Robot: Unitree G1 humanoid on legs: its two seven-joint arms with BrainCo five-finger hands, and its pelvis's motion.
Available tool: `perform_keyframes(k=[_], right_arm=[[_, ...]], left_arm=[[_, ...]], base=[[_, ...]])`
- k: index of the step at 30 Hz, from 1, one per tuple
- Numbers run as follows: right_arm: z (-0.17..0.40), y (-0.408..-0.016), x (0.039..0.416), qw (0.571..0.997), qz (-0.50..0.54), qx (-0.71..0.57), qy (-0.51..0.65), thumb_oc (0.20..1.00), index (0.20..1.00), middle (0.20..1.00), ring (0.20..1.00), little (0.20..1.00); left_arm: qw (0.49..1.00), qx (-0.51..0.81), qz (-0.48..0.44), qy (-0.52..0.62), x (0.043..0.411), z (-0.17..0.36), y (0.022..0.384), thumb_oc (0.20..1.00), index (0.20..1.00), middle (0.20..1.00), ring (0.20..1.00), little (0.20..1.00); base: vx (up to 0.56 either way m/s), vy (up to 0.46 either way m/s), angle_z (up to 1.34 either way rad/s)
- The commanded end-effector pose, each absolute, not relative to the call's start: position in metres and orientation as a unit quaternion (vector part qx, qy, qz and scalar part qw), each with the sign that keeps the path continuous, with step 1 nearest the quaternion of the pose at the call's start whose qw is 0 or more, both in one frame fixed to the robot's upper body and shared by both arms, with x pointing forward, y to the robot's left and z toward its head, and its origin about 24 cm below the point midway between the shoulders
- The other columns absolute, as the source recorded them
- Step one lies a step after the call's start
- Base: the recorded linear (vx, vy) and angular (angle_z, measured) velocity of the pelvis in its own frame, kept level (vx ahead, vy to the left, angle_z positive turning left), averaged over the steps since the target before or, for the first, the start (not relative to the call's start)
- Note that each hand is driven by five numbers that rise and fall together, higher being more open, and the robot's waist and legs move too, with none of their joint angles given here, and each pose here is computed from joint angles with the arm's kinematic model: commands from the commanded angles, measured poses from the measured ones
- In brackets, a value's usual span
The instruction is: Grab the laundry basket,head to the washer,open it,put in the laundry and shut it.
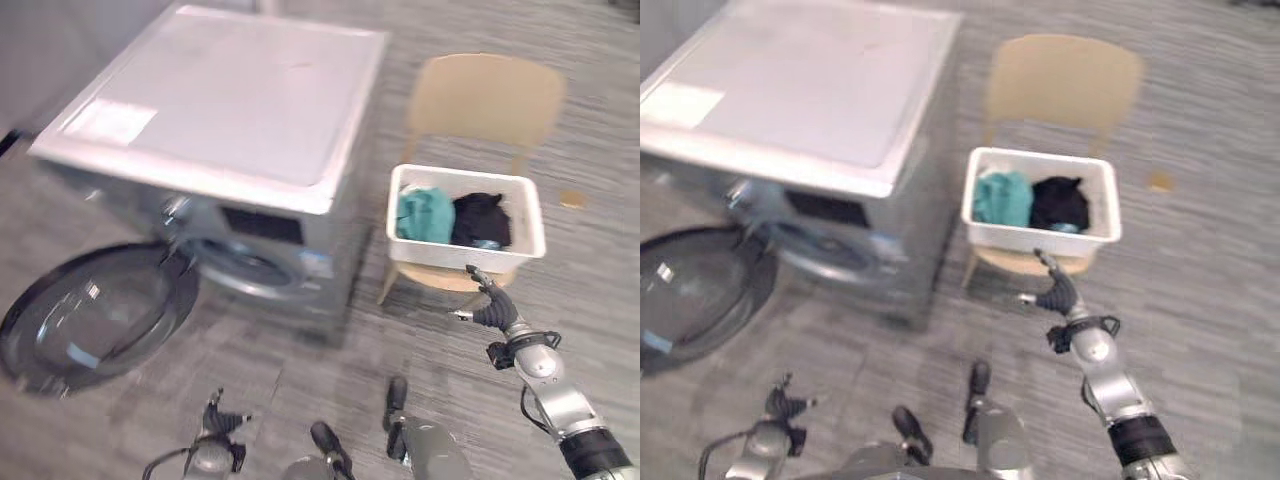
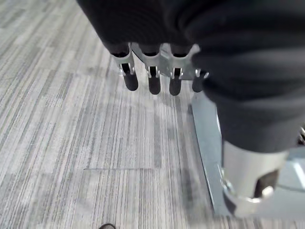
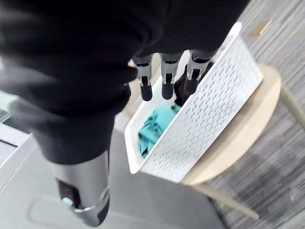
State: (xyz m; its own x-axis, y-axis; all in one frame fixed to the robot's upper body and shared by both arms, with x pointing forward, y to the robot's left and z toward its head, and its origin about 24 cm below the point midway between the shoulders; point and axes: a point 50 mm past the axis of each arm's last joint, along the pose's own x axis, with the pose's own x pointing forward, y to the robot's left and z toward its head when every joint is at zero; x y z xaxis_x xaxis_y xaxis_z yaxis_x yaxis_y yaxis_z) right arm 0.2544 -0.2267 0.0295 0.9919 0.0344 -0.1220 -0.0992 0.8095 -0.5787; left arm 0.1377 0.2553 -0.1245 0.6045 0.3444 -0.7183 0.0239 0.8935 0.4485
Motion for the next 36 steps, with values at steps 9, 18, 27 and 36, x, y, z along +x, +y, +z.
perform_keyframes(k=[9, 18, 27, 36], right_arm=[[0.037, -0.235, 0.253, 0.907, 0.076, -0.412, 0.043, 1.0, 1.0, 1.0, 1.0, 1.0], [0.047, -0.225, 0.274, 0.859, 0.103, -0.502, 0.006, 1.0, 1.0, 1.0, 1.0, 1.0], [0.067, -0.211, 0.307, 0.809, 0.103, -0.576, -0.042, 1.0, 1.0, 1.0, 1.0, 1.0], [0.101, -0.2, 0.354, 0.775, 0.081, -0.624, -0.063, 1.0, 1.0, 1.0, 1.0, 1.0]], left_arm=[[0.863, 0.216, 0.048, 0.453, 0.132, -0.134, 0.245, 1.0, 1.0, 1.0, 1.0, 1.0], [0.861, 0.219, 0.043, 0.457, 0.126, -0.137, 0.243, 1.0, 1.0, 1.0, 1.0, 1.0], [0.85, 0.231, 0.059, 0.47, 0.117, -0.138, 0.254, 1.0, 1.0, 1.0, 1.0, 1.0], [0.874, 0.24, 0.07, 0.417, 0.148, -0.123, 0.261, 1.0, 1.0, 1.0, 1.0, 1.0]], base=[[0.17, -0.176, -0.18], [0.1, 0.024, -0.3], [0.16, 0.178, -0.43], [-0.01, 0.079, -0.23]])
